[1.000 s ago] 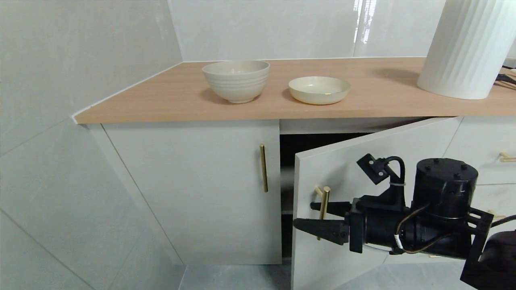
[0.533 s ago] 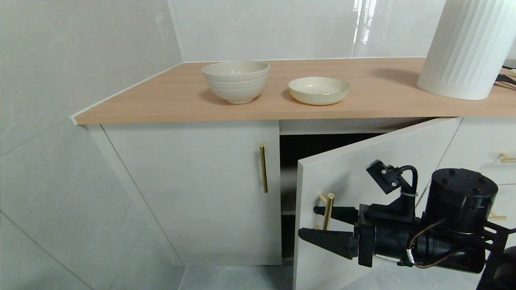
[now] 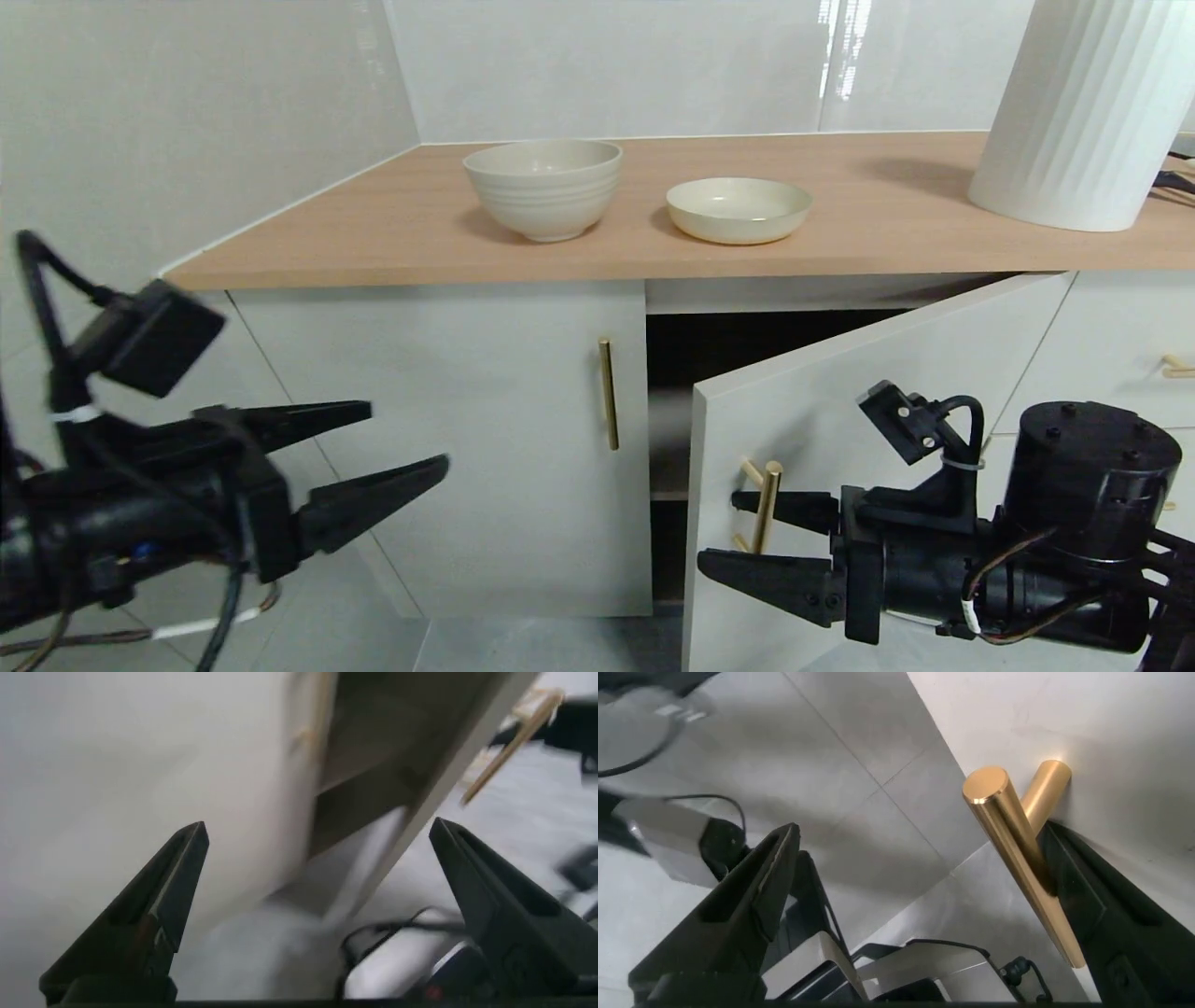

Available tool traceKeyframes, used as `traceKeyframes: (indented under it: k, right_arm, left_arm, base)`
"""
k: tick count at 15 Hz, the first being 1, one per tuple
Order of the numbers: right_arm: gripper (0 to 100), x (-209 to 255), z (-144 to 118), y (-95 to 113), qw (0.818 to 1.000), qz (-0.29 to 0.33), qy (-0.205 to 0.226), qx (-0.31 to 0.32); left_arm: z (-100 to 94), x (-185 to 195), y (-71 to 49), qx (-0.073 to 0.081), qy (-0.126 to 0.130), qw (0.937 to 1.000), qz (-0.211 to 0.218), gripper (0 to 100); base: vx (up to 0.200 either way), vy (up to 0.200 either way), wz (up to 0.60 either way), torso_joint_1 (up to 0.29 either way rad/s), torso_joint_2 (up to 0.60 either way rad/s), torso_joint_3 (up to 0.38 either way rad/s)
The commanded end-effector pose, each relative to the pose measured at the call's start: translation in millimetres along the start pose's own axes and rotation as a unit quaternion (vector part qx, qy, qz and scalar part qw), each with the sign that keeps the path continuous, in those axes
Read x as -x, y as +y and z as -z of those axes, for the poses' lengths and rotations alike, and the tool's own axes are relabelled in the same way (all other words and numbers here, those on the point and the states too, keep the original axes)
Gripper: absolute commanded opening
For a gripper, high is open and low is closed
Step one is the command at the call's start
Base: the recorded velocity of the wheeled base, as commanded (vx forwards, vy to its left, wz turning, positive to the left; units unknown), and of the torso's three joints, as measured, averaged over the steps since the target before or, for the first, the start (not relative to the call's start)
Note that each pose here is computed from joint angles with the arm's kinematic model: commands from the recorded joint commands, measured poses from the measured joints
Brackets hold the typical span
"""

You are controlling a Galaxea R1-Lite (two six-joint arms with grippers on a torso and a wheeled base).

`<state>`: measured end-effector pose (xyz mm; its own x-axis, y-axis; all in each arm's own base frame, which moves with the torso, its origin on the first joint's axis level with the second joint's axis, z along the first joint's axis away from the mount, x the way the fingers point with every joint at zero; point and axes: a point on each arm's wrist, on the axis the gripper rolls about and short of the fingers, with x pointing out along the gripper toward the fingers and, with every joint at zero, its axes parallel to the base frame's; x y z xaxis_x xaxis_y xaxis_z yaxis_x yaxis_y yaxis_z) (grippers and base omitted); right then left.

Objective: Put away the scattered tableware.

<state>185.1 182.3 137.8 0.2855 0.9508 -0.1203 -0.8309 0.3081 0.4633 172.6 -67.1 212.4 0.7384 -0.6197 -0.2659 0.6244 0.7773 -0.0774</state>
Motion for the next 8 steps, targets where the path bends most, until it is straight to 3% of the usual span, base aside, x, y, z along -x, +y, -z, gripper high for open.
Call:
traceKeyframes:
  k: [1, 3, 4, 6, 7, 8]
  right_arm:
    - [100, 1, 0, 1, 1.000, -0.003, -0.001, 0.001]
    - [100, 2, 0, 1, 1.000, -0.003, -0.001, 0.002]
    - [100, 3, 0, 2, 1.000, -0.003, -0.002, 0.003]
    - [100, 4, 0, 3, 1.000, -0.004, -0.003, 0.003]
    - [100, 4, -1, 4, 1.000, -0.004, -0.004, 0.003]
    - [100, 6, -3, 2, 1.000, 0.001, -0.009, 0.004]
  left_arm:
    - [21.5, -88, -11.9, 0.020, 0.047, 0.9973, 0.052, 0]
    - [27.7, -116, -18.9, 0.016, 0.033, 0.9968, 0.071, 0]
    - [30.5, -126, -21.3, 0.023, 0.031, 0.9962, 0.077, 0]
    - [29.4, -151, -31.0, 0.083, -0.003, 0.9915, 0.100, 0]
    - [29.2, -154, -35.2, 0.102, -0.007, 0.9887, 0.110, 0]
    - [32.4, -163, -40.6, 0.134, -0.003, 0.9826, 0.128, 0]
  base:
    - [0.000, 0.000, 0.00, 0.000, 0.00, 0.000]
    - [0.000, 0.000, 0.00, 0.000, 0.00, 0.000]
    - [0.000, 0.000, 0.00, 0.000, 0.00, 0.000]
    - [0.000, 0.000, 0.00, 0.000, 0.00, 0.000]
    - [0.000, 0.000, 0.00, 0.000, 0.00, 0.000]
    - [0.000, 0.000, 0.00, 0.000, 0.00, 0.000]
